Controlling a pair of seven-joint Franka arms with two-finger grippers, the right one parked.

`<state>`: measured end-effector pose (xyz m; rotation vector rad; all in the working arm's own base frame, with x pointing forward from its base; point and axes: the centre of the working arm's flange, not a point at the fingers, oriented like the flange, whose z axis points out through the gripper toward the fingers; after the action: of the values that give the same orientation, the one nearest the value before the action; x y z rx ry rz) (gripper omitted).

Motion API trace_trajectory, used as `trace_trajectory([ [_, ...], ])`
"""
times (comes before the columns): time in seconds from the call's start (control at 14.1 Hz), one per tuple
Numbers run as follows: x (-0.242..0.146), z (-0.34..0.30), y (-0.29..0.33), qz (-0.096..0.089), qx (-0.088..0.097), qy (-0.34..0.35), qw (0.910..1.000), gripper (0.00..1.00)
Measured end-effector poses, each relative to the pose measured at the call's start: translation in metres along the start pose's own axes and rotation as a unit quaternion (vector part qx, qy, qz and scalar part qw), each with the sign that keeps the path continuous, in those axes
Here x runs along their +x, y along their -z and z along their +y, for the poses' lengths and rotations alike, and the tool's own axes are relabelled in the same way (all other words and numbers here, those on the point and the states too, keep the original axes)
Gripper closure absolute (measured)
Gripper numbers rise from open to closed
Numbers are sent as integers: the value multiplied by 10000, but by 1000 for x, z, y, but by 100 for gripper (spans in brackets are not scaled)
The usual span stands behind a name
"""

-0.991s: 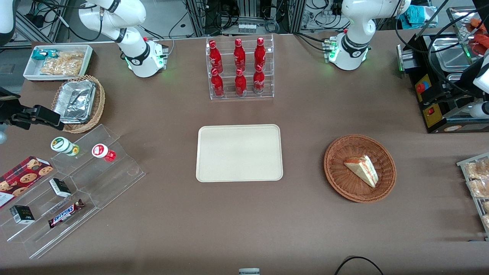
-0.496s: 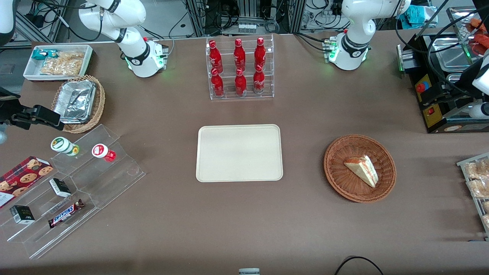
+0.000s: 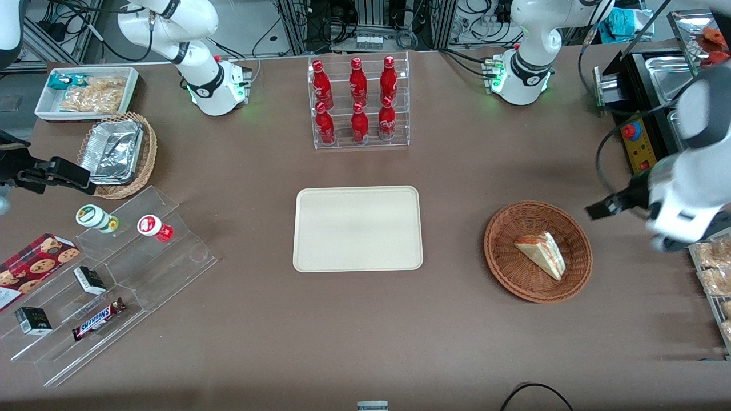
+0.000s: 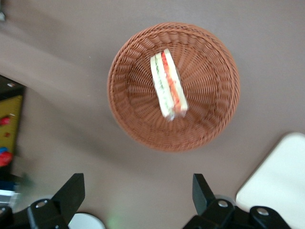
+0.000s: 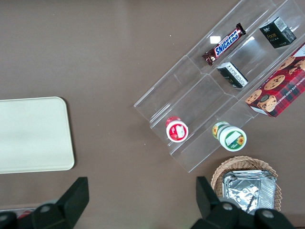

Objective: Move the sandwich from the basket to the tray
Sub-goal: 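Lower the left gripper into the basket and grasp the wrapped sandwich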

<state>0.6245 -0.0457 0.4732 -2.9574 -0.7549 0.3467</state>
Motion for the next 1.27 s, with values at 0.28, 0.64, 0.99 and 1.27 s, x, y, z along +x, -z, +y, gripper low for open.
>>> trace_trajectory([
  [0.28,28,31,-88,1,-3,816,9967,0],
  [0.64,34,38,-171,245,-259,1359,9901,0],
  [0.99,23,33,-222,355,-386,1508,9872,0],
  [1.27,21,31,-235,387,-423,1521,9867,30],
])
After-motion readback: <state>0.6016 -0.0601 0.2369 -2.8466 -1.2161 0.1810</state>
